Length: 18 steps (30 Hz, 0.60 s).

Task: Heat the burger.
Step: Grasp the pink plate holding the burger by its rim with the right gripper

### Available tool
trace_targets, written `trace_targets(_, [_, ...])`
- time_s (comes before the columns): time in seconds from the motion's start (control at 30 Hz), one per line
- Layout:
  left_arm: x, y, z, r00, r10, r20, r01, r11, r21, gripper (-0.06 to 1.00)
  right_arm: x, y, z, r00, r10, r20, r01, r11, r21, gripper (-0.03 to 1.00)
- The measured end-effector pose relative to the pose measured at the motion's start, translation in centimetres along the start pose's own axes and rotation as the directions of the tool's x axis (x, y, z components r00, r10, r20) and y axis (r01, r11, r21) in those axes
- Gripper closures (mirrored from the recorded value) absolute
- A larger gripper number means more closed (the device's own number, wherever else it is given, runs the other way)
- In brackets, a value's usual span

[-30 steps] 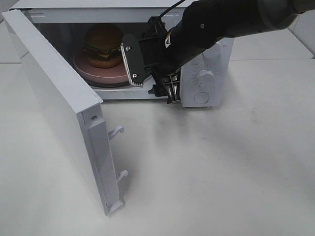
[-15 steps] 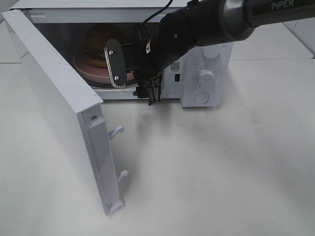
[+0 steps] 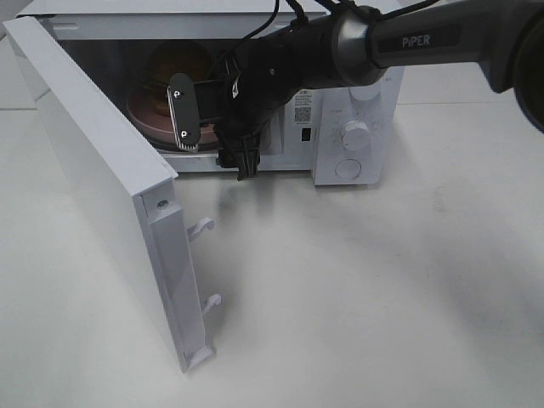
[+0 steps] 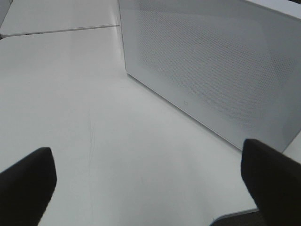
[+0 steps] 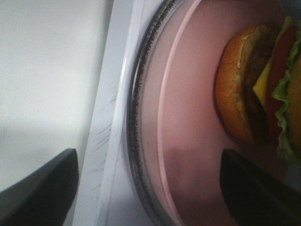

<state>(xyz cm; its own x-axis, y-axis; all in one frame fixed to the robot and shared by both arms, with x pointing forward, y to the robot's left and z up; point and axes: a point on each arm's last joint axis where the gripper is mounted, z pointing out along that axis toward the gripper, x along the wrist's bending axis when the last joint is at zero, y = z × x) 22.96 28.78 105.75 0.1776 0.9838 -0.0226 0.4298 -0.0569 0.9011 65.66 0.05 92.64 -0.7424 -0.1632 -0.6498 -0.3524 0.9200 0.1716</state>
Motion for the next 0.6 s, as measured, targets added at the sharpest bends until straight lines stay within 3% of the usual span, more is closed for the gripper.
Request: trace_targets(0.6, [0.0, 0.0, 0.0, 1.000, 0.000, 0.000, 0.000, 1.000, 0.000, -0.04, -1.1, 0.6, 2.4, 0.998, 0.051, -0.042, -0.051, 0.999, 0.006, 0.20])
